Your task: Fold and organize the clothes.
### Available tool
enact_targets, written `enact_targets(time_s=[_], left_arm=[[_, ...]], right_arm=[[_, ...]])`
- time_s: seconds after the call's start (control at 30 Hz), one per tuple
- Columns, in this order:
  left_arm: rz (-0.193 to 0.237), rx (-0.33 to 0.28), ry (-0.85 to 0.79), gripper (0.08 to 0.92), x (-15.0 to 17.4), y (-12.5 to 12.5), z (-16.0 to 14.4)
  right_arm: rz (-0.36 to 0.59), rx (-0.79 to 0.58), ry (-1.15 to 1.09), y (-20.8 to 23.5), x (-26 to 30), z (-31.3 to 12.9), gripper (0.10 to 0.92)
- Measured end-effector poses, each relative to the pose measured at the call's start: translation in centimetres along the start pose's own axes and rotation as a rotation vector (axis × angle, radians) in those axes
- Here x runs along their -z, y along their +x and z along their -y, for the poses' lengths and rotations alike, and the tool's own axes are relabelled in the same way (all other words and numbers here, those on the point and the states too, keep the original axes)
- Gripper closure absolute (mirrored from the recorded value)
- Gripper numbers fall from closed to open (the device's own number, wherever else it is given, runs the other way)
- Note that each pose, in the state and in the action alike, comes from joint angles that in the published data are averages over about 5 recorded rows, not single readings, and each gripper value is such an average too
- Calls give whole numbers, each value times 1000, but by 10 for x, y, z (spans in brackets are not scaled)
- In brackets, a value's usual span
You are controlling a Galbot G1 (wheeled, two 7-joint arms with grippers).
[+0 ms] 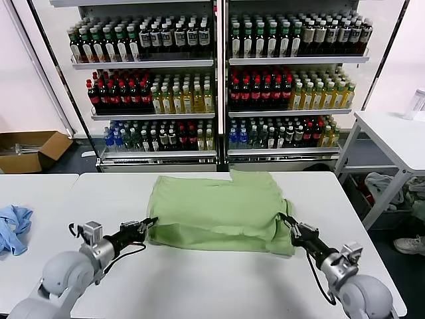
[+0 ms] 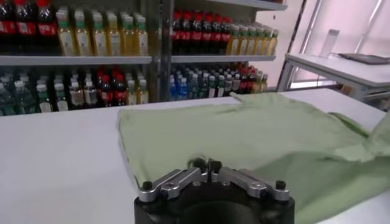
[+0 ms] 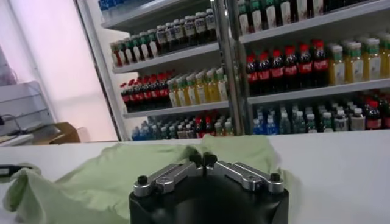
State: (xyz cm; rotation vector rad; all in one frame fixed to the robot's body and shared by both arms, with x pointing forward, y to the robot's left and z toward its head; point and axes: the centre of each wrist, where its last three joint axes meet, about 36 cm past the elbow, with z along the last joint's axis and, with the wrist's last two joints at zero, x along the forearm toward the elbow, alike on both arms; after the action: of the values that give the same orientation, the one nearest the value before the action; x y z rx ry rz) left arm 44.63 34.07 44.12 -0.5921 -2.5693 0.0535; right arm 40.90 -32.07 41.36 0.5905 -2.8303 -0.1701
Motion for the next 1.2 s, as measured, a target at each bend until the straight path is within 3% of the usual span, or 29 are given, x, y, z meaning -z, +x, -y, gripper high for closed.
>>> enact_targets(time_s=[0.2,0.47,0.77,0.97,1.1,1.2], left_arm=[[-14,43,10,664,0,-13,-14],[-27,80,-1,430,-8,-6,-21],[-55,70,-10,198,-29,3,-6],[-73,60,-10,177,-39,1,0],[-82,56,-9,207,-44,0,0],[-83,56,-7,285,-45,-1,-1]], right_arm=[[-30,-42,44,-3,5,3,686],[-78,-126,115,15,11,-2,452],[-154,-168,144,43,-1,-20,219],[-209,-182,152,50,-16,-30,215],[-234,-183,146,49,-24,-35,307],[-251,-182,143,47,-29,-37,393]])
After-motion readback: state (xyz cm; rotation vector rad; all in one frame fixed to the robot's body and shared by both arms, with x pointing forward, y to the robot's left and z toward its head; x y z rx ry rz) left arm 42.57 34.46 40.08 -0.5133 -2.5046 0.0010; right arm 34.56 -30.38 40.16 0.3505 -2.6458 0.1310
